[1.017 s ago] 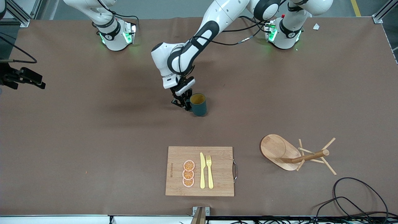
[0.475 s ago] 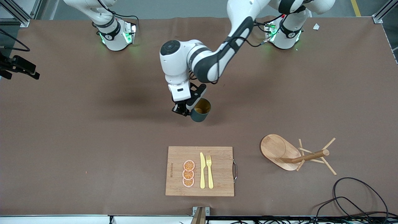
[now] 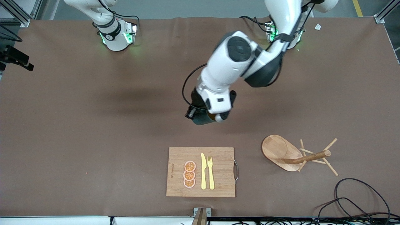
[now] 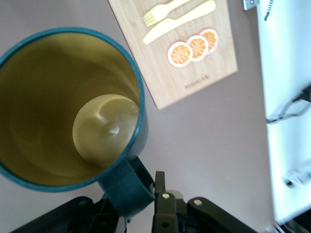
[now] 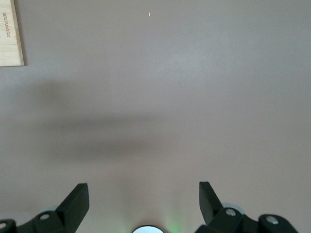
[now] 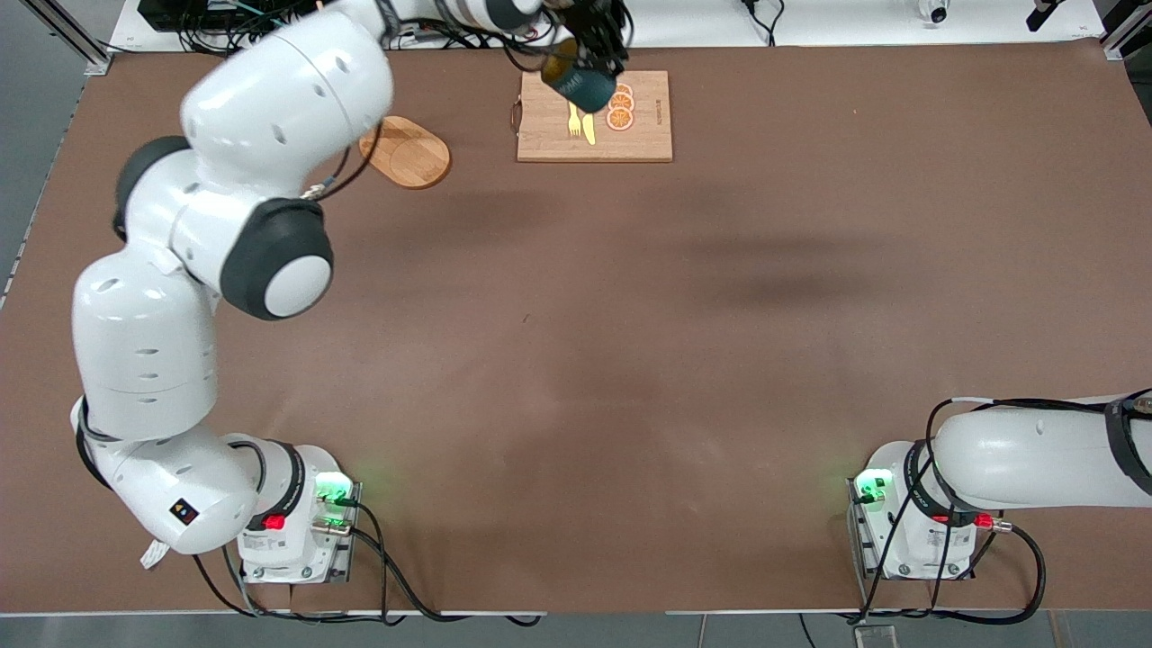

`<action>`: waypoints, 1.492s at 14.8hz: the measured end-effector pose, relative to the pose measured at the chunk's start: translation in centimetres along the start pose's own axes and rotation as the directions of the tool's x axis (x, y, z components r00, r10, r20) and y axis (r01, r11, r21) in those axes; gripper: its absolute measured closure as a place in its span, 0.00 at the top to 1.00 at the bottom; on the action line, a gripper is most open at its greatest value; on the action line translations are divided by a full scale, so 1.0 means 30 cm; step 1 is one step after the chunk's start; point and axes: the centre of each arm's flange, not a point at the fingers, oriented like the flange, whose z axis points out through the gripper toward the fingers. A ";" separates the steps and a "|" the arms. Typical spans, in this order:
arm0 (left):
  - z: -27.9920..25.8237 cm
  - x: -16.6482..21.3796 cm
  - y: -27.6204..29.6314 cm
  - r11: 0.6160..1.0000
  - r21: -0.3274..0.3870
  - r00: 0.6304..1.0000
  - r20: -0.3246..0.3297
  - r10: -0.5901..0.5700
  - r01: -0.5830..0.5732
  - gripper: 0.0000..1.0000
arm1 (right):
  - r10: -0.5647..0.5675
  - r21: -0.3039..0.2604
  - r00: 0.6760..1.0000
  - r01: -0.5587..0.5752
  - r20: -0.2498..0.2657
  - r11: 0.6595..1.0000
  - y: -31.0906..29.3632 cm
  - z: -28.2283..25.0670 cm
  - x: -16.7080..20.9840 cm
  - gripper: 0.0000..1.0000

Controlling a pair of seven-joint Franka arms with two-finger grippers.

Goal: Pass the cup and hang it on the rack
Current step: 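Lift the mug by its handle and carry it to the rack, then hook the mug handle onto a rack peg with the left gripper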

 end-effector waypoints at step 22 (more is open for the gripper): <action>-0.299 1.330 -0.184 0.985 -0.139 0.717 0.676 0.170 -0.103 0.19 | -0.018 -0.010 1.000 0.018 0.011 1.000 -0.028 -0.026 -0.025 1.00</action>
